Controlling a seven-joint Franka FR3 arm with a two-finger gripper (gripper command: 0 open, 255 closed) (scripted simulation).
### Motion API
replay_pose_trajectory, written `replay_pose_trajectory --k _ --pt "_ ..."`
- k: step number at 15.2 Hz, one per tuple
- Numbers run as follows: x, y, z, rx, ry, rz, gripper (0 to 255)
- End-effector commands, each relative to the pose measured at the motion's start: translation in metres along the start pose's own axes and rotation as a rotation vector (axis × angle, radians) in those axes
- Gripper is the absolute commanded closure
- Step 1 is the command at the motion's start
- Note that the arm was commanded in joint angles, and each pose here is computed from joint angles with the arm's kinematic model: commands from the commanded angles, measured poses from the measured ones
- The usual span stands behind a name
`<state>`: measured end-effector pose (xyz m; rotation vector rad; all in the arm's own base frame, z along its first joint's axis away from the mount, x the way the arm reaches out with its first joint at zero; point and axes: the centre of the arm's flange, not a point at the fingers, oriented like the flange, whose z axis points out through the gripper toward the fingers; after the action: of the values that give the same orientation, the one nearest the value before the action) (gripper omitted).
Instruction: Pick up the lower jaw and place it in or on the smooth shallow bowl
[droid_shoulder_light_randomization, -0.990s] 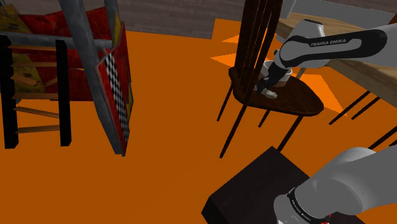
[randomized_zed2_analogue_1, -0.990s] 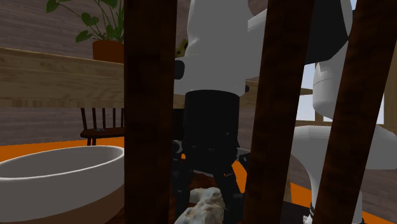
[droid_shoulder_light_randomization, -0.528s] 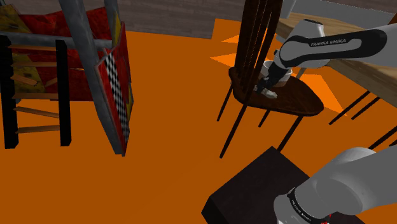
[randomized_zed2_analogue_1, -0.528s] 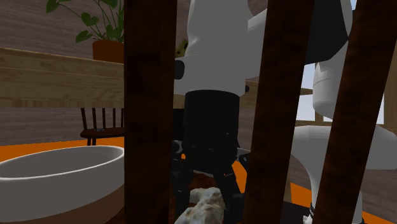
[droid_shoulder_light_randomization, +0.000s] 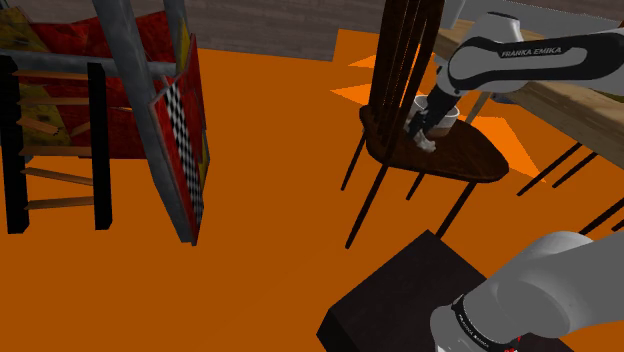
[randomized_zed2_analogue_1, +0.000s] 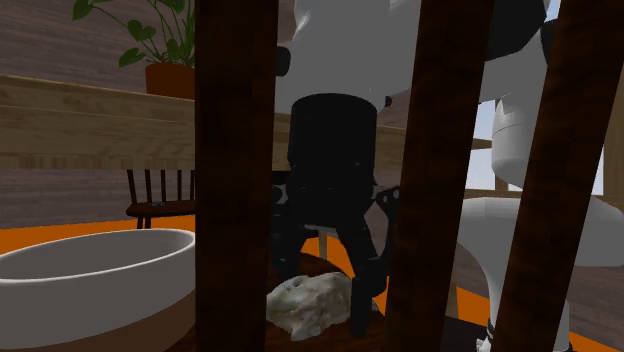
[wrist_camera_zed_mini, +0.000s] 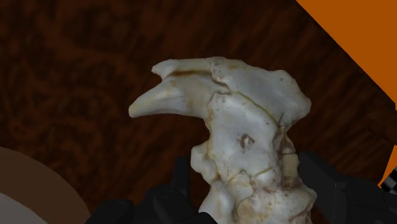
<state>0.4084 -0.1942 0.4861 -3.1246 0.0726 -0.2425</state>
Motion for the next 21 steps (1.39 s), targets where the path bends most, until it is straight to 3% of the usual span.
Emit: replay_pose_trajectory --k 1,21 --pt "0.002 0.000 -0.012 0.000 0.000 0.000 255" --pt "0.018 -0.001 -0.116 0.000 0.000 0.000 255"
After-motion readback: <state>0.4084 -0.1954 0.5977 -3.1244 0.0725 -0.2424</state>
